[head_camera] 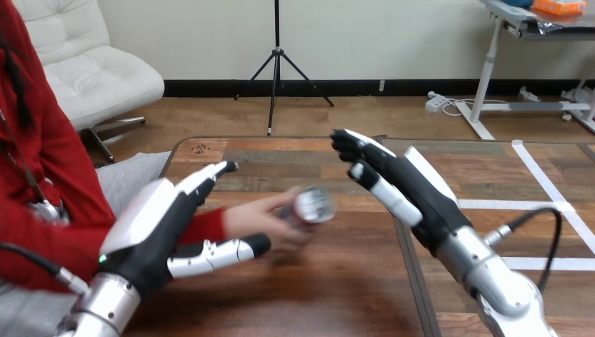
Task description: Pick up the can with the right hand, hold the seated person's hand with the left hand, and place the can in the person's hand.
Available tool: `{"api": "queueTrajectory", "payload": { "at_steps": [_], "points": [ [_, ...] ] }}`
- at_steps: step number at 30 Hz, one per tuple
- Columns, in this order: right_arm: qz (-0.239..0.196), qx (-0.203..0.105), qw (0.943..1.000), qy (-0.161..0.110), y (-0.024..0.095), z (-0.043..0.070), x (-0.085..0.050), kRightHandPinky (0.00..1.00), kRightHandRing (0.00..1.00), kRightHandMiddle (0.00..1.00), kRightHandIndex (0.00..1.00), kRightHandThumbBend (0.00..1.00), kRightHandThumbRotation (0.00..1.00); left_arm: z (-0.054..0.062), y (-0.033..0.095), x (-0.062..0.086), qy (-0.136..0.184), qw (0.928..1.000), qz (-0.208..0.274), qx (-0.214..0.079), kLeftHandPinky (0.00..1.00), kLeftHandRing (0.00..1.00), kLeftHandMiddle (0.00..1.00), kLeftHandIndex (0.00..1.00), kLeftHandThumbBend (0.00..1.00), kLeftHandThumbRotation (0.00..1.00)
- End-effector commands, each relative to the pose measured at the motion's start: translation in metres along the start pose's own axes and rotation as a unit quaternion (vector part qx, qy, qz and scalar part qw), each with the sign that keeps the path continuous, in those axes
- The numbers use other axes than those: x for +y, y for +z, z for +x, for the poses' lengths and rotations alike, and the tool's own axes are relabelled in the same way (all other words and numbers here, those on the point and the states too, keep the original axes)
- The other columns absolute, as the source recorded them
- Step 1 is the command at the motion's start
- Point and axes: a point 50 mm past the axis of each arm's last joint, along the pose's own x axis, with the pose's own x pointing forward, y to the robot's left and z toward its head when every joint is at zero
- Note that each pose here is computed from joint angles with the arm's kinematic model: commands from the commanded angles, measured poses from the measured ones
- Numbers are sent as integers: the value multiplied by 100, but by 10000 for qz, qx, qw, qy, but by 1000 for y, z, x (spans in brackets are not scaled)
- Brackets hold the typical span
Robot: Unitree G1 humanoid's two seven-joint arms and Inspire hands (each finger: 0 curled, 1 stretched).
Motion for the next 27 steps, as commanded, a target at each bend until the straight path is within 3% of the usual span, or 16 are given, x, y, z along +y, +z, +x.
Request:
{"api": "queueTrajectory", "payload": {
  "at_steps": [1,15,27],
  "points": [
    [67,-503,9985,-227,21,3,-9,92,91,91,91,100,100,6,16,1,140,9987,46,-490,79,97,96,96,100,89],
    [562,-427,9970,-323,12,-9,-2,95,92,91,92,100,100,3,12,-10,300,9985,-191,-411,78,99,98,99,100,100],
    [1037,-481,9920,-543,8,-20,7,91,92,92,92,100,100,1,11,-19,738,9922,-899,-445,75,94,96,97,99,100]
  ]
}}
